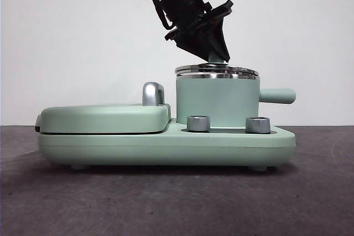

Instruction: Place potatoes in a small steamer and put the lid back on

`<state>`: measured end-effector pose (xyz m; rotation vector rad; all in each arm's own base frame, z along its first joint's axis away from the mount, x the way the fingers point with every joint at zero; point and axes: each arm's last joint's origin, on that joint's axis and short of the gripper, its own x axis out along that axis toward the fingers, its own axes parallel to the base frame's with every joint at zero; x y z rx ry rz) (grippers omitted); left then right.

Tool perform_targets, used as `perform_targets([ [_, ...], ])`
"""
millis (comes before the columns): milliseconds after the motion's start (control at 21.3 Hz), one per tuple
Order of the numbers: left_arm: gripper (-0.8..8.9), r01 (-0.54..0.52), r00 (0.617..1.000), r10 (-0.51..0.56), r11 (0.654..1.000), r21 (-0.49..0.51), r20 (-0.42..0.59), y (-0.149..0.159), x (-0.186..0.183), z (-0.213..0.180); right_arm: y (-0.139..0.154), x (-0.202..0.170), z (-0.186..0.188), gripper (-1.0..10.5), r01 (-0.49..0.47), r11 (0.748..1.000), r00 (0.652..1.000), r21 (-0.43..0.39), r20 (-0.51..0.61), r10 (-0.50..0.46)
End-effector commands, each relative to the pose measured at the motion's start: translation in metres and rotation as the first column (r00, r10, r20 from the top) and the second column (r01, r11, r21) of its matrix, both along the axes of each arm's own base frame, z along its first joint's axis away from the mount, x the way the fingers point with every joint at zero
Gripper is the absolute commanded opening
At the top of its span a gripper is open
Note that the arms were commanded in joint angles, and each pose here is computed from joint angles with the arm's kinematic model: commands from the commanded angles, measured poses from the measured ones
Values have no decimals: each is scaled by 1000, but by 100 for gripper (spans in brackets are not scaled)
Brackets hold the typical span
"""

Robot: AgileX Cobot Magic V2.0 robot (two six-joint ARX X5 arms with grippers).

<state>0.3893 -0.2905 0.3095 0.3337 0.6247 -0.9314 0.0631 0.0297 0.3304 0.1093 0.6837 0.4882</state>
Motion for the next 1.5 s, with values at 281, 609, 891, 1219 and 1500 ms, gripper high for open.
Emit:
perform_targets([
  [281,17,56,998,-55,998,-21,31,-15,3,-8,1,1,2,422,1,1000,1000,14,4,-1],
  [609,17,91,996,-91,995,-38,-11,-13,-1,-6,1,1,2,422,1,1000,1000,14,3,-1],
  [891,17,73,996,-69,994,-76,49,3,-5,25,1,1,2,422,1,1000,1000,14,3,-1],
  [1219,17,59,997,-54,994,-92,59,19,-11,45,1,1,2,422,0,1000,1000,15,2,0],
  [1500,17,82,993,-71,989,-126,92,22,-17,59,1,1,2,422,0,1000,1000,15,2,0],
])
